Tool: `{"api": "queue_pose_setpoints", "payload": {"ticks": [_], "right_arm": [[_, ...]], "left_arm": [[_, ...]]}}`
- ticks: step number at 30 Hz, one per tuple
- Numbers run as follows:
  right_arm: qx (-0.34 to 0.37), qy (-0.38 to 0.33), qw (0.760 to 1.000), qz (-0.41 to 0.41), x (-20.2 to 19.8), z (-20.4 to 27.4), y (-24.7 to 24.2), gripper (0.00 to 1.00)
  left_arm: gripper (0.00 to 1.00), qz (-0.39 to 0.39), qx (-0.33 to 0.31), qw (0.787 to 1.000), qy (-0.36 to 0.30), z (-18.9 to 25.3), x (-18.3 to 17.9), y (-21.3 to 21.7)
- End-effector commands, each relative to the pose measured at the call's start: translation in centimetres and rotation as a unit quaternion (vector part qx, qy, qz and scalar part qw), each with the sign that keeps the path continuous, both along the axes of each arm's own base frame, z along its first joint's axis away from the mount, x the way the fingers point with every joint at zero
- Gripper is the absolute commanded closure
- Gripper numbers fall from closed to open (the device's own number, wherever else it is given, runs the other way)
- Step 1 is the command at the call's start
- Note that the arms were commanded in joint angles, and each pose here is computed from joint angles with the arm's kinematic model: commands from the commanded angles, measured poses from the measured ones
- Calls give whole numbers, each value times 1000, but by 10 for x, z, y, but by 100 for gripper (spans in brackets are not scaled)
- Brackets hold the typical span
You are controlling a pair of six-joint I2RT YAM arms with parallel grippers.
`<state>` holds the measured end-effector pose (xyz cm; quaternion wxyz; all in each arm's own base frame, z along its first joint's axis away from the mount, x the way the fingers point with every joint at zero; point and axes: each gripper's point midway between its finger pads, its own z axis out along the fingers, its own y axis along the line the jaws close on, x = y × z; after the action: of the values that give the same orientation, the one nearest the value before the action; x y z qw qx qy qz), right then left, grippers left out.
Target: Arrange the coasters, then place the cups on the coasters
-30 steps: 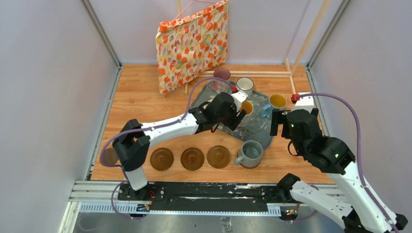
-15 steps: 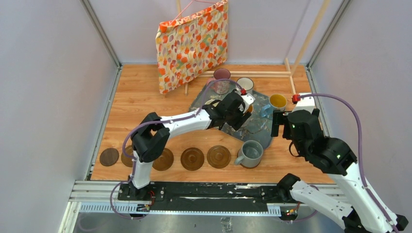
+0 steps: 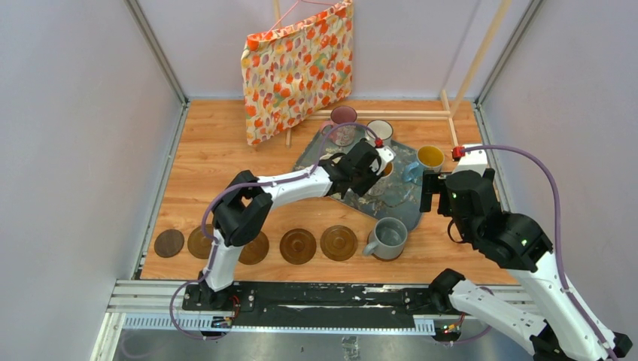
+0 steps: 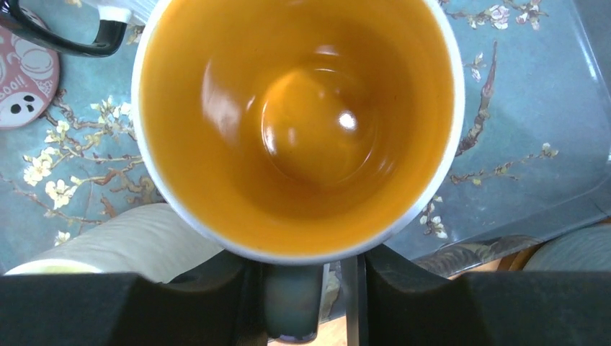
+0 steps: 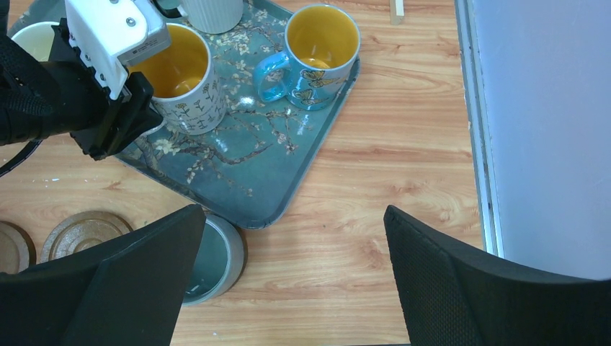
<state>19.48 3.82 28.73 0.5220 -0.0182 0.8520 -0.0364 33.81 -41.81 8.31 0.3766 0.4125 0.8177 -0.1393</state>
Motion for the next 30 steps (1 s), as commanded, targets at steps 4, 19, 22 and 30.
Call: {"api": "queue_pose_setpoints", "payload": {"ticks": [4, 19, 22, 30], "right_arm": [[-12, 5, 1000, -1, -4, -1, -5, 0], [-22, 12, 1000, -5, 1, -7, -3, 0], [-22, 12, 1000, -5, 2, -9, -2, 0], [-31, 12, 999, -8, 4, -10, -3, 0]], "left_arm": [[80, -13, 2, 1000, -8, 1, 6, -5], [100, -12, -79, 995, -61, 65, -8, -4], [100, -11, -97, 993, -64, 77, -14, -3], [100, 13, -131, 989, -64, 95, -36, 15]]}}
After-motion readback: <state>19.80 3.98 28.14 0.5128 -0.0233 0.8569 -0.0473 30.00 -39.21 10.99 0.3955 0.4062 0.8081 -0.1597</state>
